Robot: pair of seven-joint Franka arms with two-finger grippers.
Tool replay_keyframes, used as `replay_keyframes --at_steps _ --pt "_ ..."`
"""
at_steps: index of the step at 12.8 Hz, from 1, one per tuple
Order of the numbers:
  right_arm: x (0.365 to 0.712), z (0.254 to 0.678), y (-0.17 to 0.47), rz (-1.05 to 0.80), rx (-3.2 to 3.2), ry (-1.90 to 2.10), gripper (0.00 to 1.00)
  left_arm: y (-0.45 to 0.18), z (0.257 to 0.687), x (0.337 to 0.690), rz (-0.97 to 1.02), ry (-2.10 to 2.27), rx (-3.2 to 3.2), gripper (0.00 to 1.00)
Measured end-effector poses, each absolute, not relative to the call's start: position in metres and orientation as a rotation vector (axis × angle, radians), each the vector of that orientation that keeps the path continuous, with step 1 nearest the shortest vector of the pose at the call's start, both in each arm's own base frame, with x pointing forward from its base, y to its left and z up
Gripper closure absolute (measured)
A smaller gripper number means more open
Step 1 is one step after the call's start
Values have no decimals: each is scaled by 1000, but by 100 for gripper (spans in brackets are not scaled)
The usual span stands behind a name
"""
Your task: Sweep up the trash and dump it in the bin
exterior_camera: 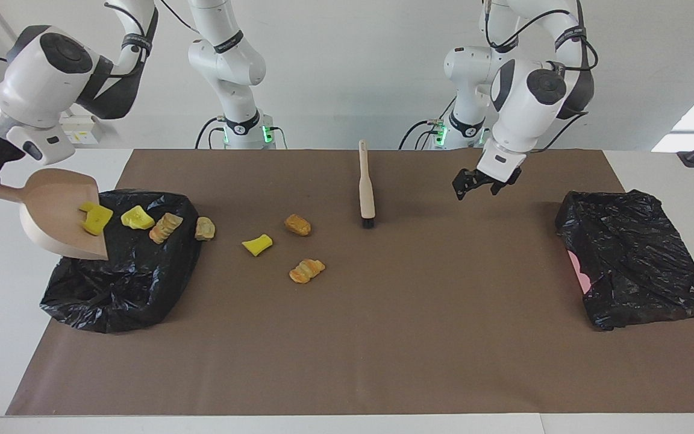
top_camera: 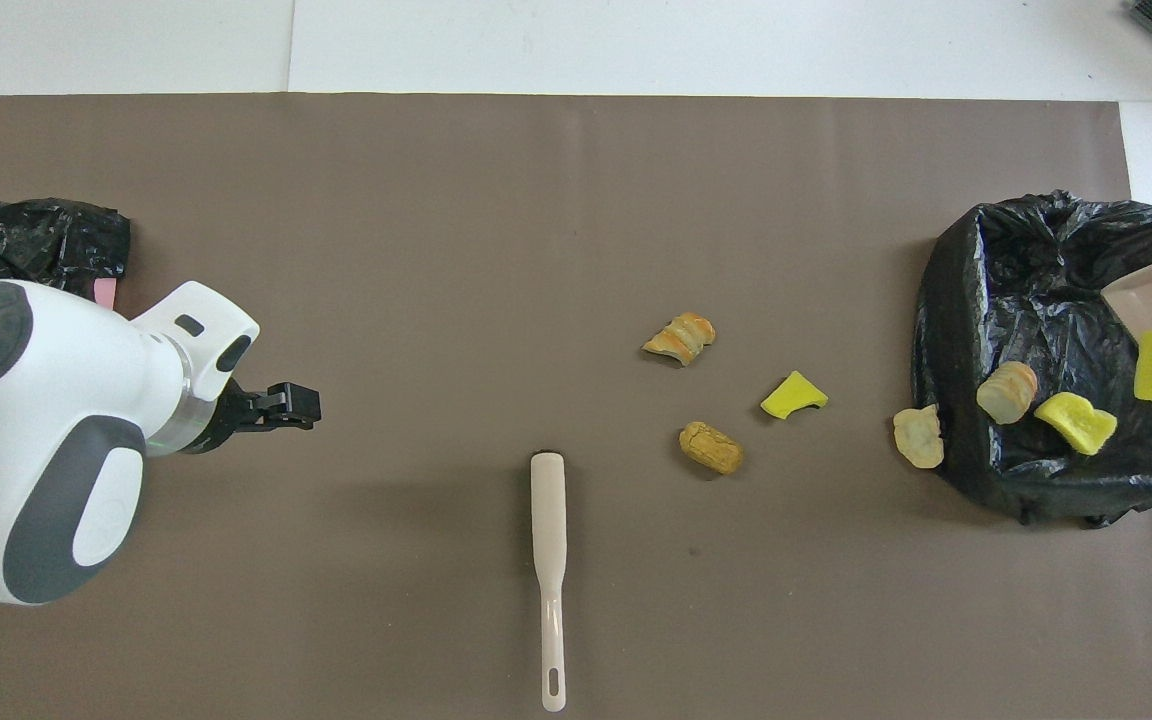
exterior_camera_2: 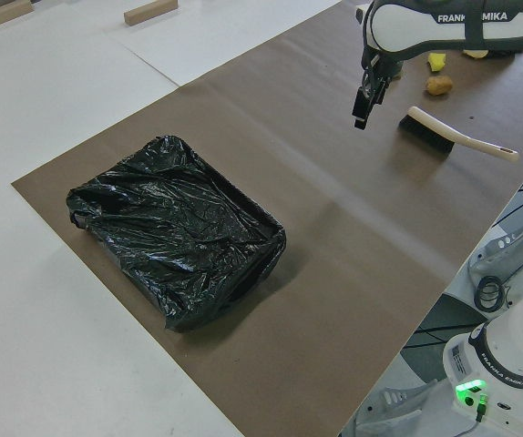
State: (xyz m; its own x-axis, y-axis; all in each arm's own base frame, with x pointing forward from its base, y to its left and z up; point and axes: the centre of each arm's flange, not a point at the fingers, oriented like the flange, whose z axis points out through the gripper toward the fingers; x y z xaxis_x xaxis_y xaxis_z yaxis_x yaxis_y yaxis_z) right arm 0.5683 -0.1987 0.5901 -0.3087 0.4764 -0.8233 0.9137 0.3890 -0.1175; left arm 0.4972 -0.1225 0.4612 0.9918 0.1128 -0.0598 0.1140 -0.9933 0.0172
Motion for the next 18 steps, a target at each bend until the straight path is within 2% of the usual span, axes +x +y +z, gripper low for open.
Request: replay_keyframes --at_steps 4,9,15,18 --pt "561 591 -179 -782 1153 1937 67 -78 482 513 -30 115 3171 0" --pt "555 602 -178 -753 1185 1912 67 -27 538 526 3 12 3176 0" --pt "547 592 -172 -467 1562 1971 67 -28 633 519 31 -17 3177 0" --pt "545 580 -155 -346 1777 1971 67 -27 638 516 6 -12 3178 0"
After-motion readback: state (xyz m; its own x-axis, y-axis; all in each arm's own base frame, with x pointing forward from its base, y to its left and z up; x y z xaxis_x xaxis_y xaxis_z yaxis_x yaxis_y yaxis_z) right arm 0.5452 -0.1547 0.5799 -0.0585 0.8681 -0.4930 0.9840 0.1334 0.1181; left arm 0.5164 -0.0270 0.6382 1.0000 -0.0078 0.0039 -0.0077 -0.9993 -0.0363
